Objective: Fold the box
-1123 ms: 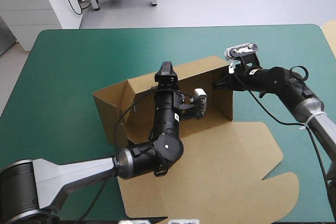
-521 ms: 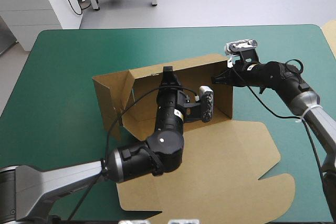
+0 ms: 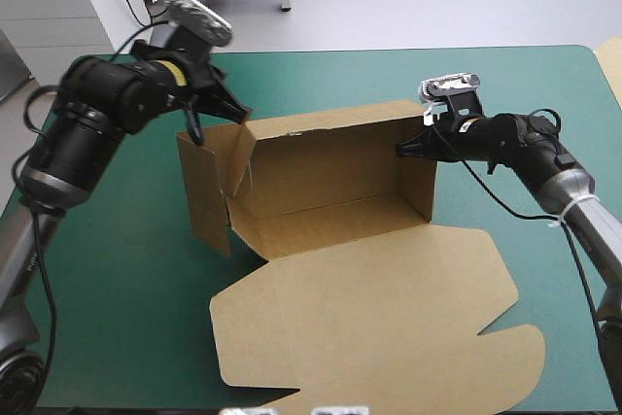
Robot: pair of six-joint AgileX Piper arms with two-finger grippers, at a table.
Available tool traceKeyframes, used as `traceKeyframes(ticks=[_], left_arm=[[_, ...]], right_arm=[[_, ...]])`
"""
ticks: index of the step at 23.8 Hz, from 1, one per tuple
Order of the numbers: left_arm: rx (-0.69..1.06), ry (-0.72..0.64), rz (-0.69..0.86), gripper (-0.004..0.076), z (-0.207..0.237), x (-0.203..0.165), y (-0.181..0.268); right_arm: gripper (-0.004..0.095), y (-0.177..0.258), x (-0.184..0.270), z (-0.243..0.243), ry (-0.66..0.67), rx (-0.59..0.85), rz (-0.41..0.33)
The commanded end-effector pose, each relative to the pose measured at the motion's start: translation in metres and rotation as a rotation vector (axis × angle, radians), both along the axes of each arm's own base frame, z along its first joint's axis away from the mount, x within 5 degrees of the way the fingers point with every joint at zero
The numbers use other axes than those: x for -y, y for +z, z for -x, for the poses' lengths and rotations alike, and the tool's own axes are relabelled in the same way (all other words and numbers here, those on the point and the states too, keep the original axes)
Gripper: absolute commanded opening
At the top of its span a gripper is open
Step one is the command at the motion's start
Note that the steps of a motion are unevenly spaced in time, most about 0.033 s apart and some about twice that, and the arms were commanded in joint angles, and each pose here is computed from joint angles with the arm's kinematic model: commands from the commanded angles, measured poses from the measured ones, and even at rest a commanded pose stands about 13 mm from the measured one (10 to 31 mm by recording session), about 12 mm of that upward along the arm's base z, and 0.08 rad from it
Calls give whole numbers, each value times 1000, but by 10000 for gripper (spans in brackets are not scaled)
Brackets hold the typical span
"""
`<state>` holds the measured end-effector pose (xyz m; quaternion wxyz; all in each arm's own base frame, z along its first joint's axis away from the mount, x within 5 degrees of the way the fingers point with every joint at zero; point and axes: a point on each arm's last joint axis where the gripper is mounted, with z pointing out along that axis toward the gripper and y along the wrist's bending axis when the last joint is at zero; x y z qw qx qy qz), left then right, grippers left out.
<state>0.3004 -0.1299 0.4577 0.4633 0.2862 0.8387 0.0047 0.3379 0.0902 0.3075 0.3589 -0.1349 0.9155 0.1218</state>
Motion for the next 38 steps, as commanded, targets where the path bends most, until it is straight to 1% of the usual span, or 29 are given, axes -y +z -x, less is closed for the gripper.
traceKeyframes(ticks=[1, 3, 4, 6, 8, 10, 12, 15, 16, 17, 18, 19, 20, 21, 23, 27, 29, 32, 34, 38], left_arm=[[26, 113, 213, -8, -2, -48, 20], [-19, 182, 280, -8, -9, -73, 11], [-63, 243, 324, -8, -13, -92, 2], [-121, 326, 350, -8, -13, -116, -17], [-140, 369, 364, -8, -11, -127, -31], [-148, 445, 401, -8, -10, -139, -48], [-188, 561, 449, -8, -3, -159, -82], [-257, 618, 471, -8, 3, -171, -112], [-293, 639, 465, -8, 7, -176, -125], [-308, 652, 466, -8, 9, -178, -130], [-332, 667, 462, -8, 11, -182, -137], [-342, 669, 459, -8, 12, -182, -139], [-354, 669, 442, -8, 14, -182, -141], [-364, 666, 439, -8, 14, -182, -141], [-382, 664, 438, -8, 15, -181, -142], [-407, 653, 430, -8, 18, -180, -143], [-425, 621, 398, -8, 19, -179, -144], [-436, 618, 409, -8, 20, -178, -144], [-436, 618, 417, -8, 20, -178, -144], [-442, 614, 450, -8, 19, -175, -143]], right_arm=[[-19, -13, 5, 12, 56, -145, 102], [-20, -14, 5, 13, 58, -157, 106], [-20, -15, 5, 13, 60, -162, 109], [-20, -16, 5, 14, 63, -174, 111], [-19, -17, 5, 14, 64, -183, 112], [-19, -18, 5, 14, 66, -191, 114], [-19, -19, 5, 15, 70, -205, 116], [-19, -19, 5, 16, 53, -226, 110], [-19, -16, 6, 17, 37, -261, 110], [-19, -13, 6, 16, 42, -279, 126], [-19, 2, 10, 17, 28, -306, 165], [-19, 13, 11, 16, 6, -304, 170], [-19, 32, 14, 16, -34, -307, 187], [-19, 41, 15, 18, -36, -320, 189], [-19, 61, 15, 19, -60, -306, 170], [-18, 90, 17, 30, -119, -237, 97], [-17, 94, 18, 46, -126, -239, 56], [-16, 96, 19, 69, -121, -244, 25], [-14, 92, 22, 82, -127, -260, 19], [-14, 69, 25, 98, -139, -333, 32]])
